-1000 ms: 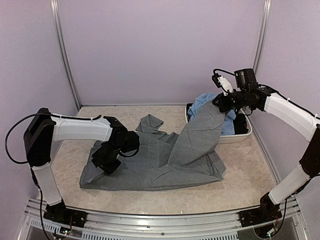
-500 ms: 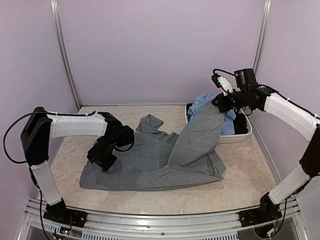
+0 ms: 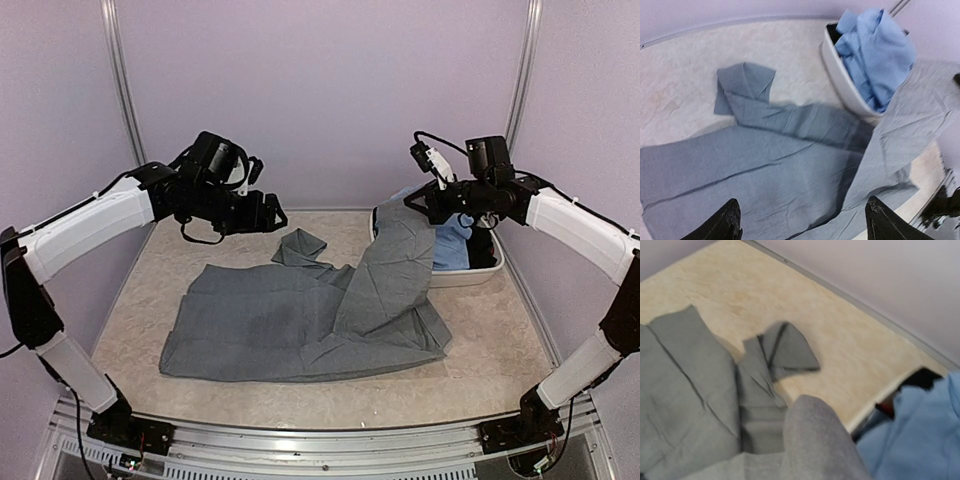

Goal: Fold and stack the long sleeve shirts
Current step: Fold the flattened shirt at the center of the board, then place the sleeve of the 1/3-folded shirt.

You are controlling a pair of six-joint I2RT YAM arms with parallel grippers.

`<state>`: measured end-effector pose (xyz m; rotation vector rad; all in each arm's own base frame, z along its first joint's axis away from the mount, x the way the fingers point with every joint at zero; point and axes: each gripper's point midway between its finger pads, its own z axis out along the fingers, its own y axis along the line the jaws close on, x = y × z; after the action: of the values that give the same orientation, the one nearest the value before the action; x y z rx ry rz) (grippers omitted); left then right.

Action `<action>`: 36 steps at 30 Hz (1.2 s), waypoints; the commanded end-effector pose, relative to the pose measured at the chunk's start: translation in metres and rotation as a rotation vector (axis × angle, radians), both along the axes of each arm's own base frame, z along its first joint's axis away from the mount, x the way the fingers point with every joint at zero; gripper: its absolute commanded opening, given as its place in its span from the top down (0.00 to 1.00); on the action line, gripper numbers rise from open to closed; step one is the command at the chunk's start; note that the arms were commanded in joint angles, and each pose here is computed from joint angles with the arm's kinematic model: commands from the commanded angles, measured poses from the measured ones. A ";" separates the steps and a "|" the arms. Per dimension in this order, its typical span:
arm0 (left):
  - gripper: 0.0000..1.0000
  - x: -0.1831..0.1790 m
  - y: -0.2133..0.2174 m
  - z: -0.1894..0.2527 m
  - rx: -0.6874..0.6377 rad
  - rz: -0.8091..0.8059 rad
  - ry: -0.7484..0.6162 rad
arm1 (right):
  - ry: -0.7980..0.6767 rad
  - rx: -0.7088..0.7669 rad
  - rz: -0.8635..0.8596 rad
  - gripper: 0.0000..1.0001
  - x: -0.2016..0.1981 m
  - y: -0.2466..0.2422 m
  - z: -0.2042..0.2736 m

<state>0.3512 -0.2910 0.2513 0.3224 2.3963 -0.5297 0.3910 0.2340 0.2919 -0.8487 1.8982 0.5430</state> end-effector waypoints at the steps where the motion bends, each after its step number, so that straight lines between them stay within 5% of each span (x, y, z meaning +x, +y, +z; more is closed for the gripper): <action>1: 0.19 0.001 -0.039 0.057 -0.389 -0.149 -0.086 | -0.114 0.015 0.035 1.00 -0.008 0.023 0.032; 12: 0.18 -0.047 -0.103 -0.003 -0.370 -0.369 0.005 | -0.108 -0.015 0.086 1.00 0.010 0.045 0.031; 22: 0.17 -0.035 -0.121 -0.018 -0.446 -0.367 0.042 | 0.015 -0.084 0.056 0.94 0.021 0.047 -0.030; 30: 0.17 -0.145 -0.181 -0.083 -0.247 -0.746 0.053 | 0.070 -0.088 0.068 0.90 0.015 0.051 -0.043; 36: 0.18 -0.186 -0.216 -0.126 -0.078 -0.871 -0.015 | 0.129 -0.126 0.050 0.90 0.015 0.047 -0.056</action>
<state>0.1720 -0.4941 0.1495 1.1895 2.1864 -1.1579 0.4102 0.2794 0.2466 -0.9584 1.9893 0.5219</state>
